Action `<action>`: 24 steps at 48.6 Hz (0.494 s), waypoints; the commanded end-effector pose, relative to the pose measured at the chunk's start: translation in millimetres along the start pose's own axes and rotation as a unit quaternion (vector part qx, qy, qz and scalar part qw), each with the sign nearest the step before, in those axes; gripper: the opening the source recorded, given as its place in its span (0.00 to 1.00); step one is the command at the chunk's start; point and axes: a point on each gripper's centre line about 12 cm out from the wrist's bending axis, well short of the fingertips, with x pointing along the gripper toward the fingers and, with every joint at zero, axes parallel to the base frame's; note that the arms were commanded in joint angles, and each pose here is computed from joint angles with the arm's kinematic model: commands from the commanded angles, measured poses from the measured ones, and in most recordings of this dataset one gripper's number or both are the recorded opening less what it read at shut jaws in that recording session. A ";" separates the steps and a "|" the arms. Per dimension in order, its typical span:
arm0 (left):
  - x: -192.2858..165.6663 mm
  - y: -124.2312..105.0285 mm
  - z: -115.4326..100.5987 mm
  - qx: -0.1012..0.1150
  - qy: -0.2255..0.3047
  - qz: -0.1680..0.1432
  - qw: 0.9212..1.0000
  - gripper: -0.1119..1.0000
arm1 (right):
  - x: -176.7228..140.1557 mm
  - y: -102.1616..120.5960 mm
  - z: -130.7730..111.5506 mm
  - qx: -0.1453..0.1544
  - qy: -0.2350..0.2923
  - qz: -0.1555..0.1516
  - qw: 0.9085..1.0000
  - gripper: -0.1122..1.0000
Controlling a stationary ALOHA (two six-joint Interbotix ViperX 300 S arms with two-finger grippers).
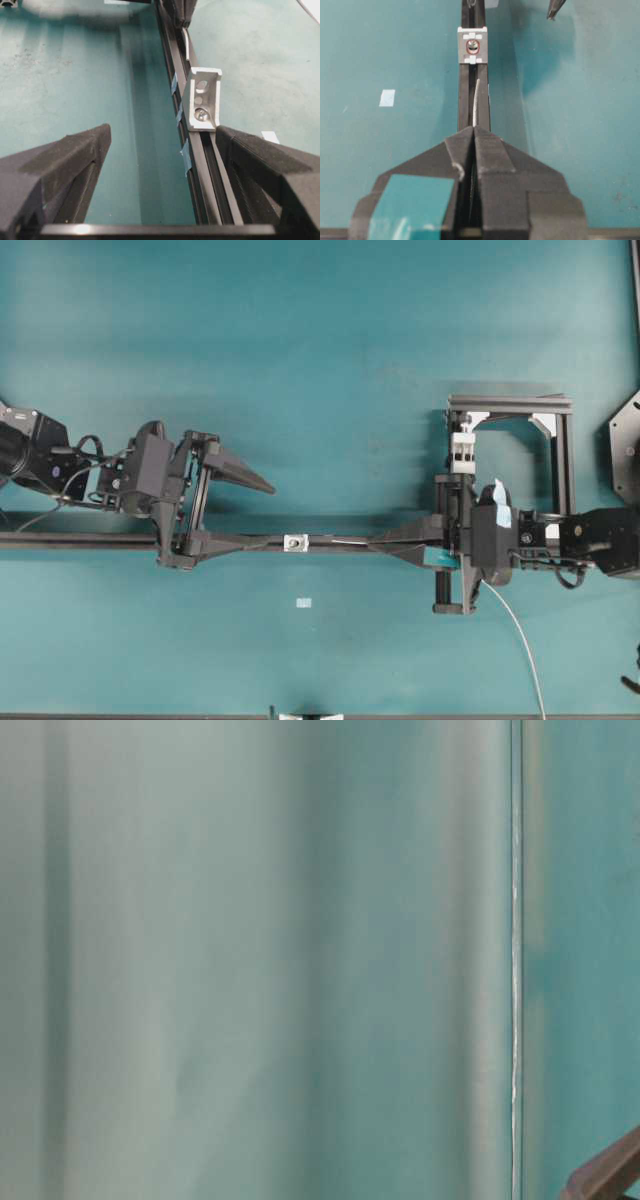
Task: Insert the wire through the hole in the metal fitting marked with a red label. (retake)
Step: 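Align the wire tip and push it through the fitting's hole leftward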
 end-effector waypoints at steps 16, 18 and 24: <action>0.8 -5.0 6.8 0.000 -0.017 -0.008 1.000 0.58 | 1.3 3.5 6.3 0.003 -0.016 0.003 1.000 0.13; 1.2 -5.1 7.2 0.000 -0.018 -0.008 1.000 0.58 | 1.6 3.8 6.5 0.004 -0.016 0.003 1.000 0.13; 1.6 -6.2 7.4 0.000 -0.018 -0.009 1.000 0.58 | 3.2 5.6 6.7 0.003 -0.017 0.005 1.000 0.13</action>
